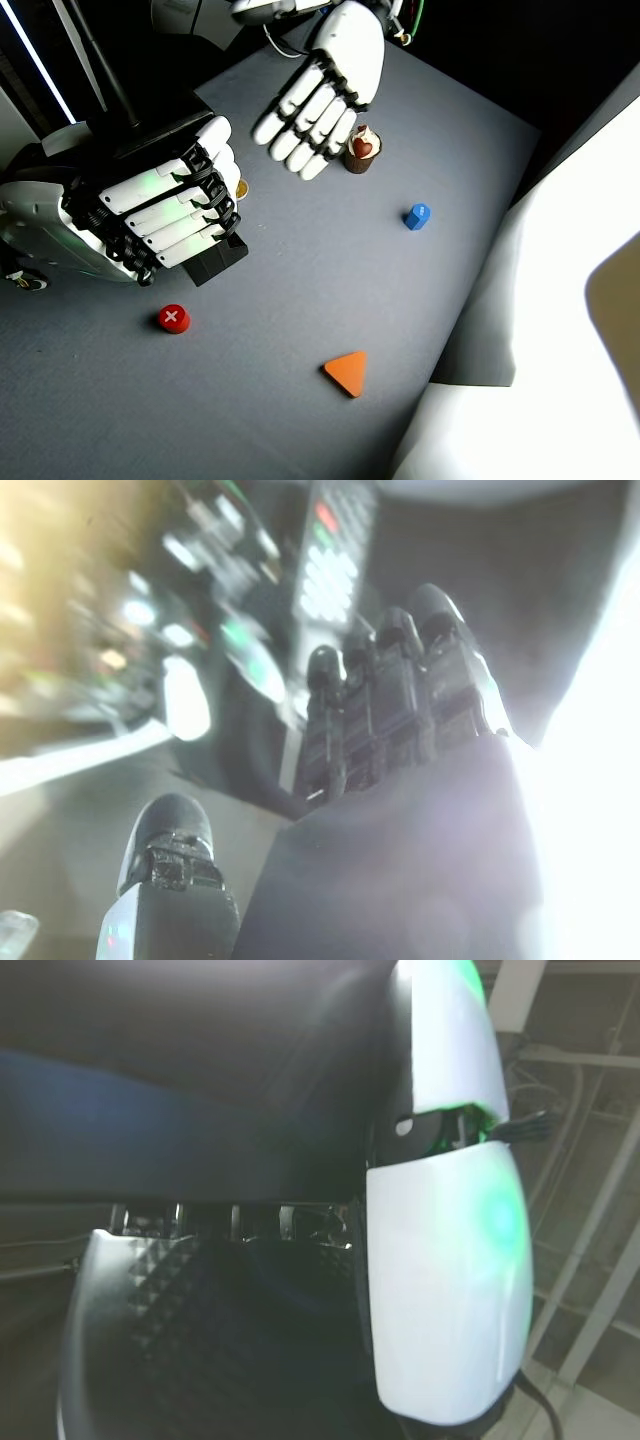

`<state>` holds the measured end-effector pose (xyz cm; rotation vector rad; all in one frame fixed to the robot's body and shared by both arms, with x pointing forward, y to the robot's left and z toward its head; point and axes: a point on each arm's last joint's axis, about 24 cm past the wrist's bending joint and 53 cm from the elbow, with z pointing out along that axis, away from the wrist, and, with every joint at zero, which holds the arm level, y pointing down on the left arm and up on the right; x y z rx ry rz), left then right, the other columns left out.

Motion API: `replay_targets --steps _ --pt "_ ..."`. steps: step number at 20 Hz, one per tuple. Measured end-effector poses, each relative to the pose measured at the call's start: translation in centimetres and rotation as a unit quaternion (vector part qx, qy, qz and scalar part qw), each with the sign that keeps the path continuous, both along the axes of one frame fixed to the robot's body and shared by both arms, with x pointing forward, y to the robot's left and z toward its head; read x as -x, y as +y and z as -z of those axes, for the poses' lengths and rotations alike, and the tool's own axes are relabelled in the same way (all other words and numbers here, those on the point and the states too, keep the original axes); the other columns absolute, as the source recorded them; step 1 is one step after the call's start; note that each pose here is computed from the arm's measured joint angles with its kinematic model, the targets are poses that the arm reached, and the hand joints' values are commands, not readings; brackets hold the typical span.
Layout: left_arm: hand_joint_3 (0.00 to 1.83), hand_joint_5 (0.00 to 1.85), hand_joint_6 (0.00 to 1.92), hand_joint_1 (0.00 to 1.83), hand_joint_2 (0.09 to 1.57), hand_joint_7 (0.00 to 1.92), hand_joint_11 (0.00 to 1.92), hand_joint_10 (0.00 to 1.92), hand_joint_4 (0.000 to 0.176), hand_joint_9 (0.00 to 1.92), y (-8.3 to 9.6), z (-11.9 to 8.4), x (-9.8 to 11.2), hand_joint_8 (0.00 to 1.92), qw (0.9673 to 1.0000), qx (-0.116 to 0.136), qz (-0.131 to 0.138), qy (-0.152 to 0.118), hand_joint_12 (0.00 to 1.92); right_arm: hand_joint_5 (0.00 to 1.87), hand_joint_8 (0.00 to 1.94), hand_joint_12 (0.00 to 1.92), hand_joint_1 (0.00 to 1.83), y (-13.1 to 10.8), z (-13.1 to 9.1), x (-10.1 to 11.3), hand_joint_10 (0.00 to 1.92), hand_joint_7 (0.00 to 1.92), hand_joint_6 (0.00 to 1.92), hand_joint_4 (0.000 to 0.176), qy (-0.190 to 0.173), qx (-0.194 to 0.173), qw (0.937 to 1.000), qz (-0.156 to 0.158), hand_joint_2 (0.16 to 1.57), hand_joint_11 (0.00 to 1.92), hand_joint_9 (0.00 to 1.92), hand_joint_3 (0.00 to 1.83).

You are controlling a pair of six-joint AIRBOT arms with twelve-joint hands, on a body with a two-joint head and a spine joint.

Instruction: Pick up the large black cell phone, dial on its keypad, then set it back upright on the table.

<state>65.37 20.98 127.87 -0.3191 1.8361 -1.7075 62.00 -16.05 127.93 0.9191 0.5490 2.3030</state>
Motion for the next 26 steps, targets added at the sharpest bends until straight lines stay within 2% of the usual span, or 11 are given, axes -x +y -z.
replay_targets --steps 1,5,9,10,15,17,18,20,23,24,26 --pt "0.0 0.25 0.0 0.0 1.09 0.22 0.0 0.01 0.0 0.18 0.2 0.1 -0.2 0.0 0.9999 0.005 -0.005 0.012 0.45 0.83 1.13 1.61 1.48 -0.1 0.3 0.0 1.2 0.75 1.05 0.0 0.004 -0.004 1.0 -0.005 1.16 0.78 0.86 0.0" --pt "0.0 0.24 0.0 0.0 1.07 0.23 0.0 0.0 0.0 0.16 0.5 0.4 -0.6 0.0 0.999 0.018 -0.017 0.038 0.38 0.93 1.14 1.3 1.39 -0.2 1.3 -0.3 1.27 0.78 0.97 0.0 0.01 0.001 0.9999 -0.009 1.15 0.92 0.93 0.0" --pt "0.0 0.24 0.0 0.0 1.07 0.24 0.0 0.0 0.0 0.17 0.7 0.2 -0.9 0.0 0.9969 0.038 -0.023 0.065 0.37 0.98 1.06 1.44 1.47 -0.5 2.3 -0.8 1.14 0.82 0.85 0.0 0.011 0.012 0.9998 -0.008 1.11 0.93 0.94 0.0" --pt "0.01 0.26 0.0 0.0 1.1 0.25 0.0 0.0 0.0 0.18 0.8 0.3 -1.1 0.0 0.9953 0.045 -0.027 0.081 0.4 0.97 1.1 1.21 1.4 -0.8 2.5 -1.1 1.22 0.85 0.87 0.0 0.01 0.015 0.9998 -0.003 1.12 0.95 0.96 0.0" --pt "0.01 0.3 0.0 0.0 1.18 0.36 0.0 0.02 0.0 0.27 0.5 0.2 -1.1 0.01 0.9955 0.045 -0.027 0.079 0.5 0.98 1.11 1.09 1.37 -1.0 2.6 -1.3 1.25 0.82 0.91 0.0 0.009 0.019 0.9998 0.001 1.13 1.02 0.96 0.0" --pt "0.0 0.3 0.0 0.0 1.18 0.37 0.0 0.01 0.0 0.28 0.1 0.0 -0.9 0.01 0.9956 0.047 -0.023 0.078 0.51 0.98 1.14 1.11 1.37 -1.1 2.7 -1.4 1.27 0.82 0.88 0.0 0.011 0.018 0.9998 0.002 1.13 1.0 0.94 0.0" --pt "0.0 0.31 0.0 0.0 1.19 0.37 0.0 0.01 0.0 0.28 -0.1 -0.1 -0.8 0.01 0.9957 0.048 -0.02 0.077 0.5 0.98 1.11 1.41 1.47 -1.1 2.7 -1.4 1.16 0.82 0.8 0.0 0.012 0.015 0.9998 -0.001 1.11 0.94 0.93 0.0" --pt "0.0 0.31 0.0 0.0 1.19 0.38 0.0 0.01 0.0 0.28 -0.1 0.5 -0.7 0.0 0.994 0.045 -0.019 0.097 0.49 0.99 1.13 1.13 1.38 -1.2 3.1 -1.4 1.26 0.81 0.88 0.0 0.014 0.015 0.9998 -0.004 1.13 0.97 0.95 0.0" --pt "0.0 0.31 0.0 0.0 1.18 0.37 0.0 0.01 0.0 0.29 -0.1 3.6 -0.2 0.0 0.9907 -0.009 -0.017 0.134 0.5 1.01 1.02 1.49 1.49 -1.1 4.0 -1.5 1.11 0.87 0.77 0.0 0.024 0.017 0.9996 -0.005 1.1 0.88 0.95 0.0" --pt "0.0 0.31 0.0 0.0 1.18 0.37 0.0 0.01 0.0 0.29 -0.1 3.8 -0.2 0.0 0.9907 -0.016 -0.016 0.134 0.5 1.01 1.09 1.25 1.4 -1.1 4.2 -1.6 1.23 0.87 0.8 0.0 0.025 0.019 0.9995 -0.007 1.11 0.92 0.95 0.0" --pt "0.0 0.31 0.0 0.0 1.18 0.36 0.0 0.01 0.0 0.29 -0.1 3.0 -0.3 0.0 0.991 0.002 -0.018 0.133 0.5 1.0 1.11 1.49 1.49 -1.3 4.2 -1.7 1.18 0.8 0.77 0.0 0.023 0.018 0.9996 -0.004 1.12 0.87 0.92 0.0"
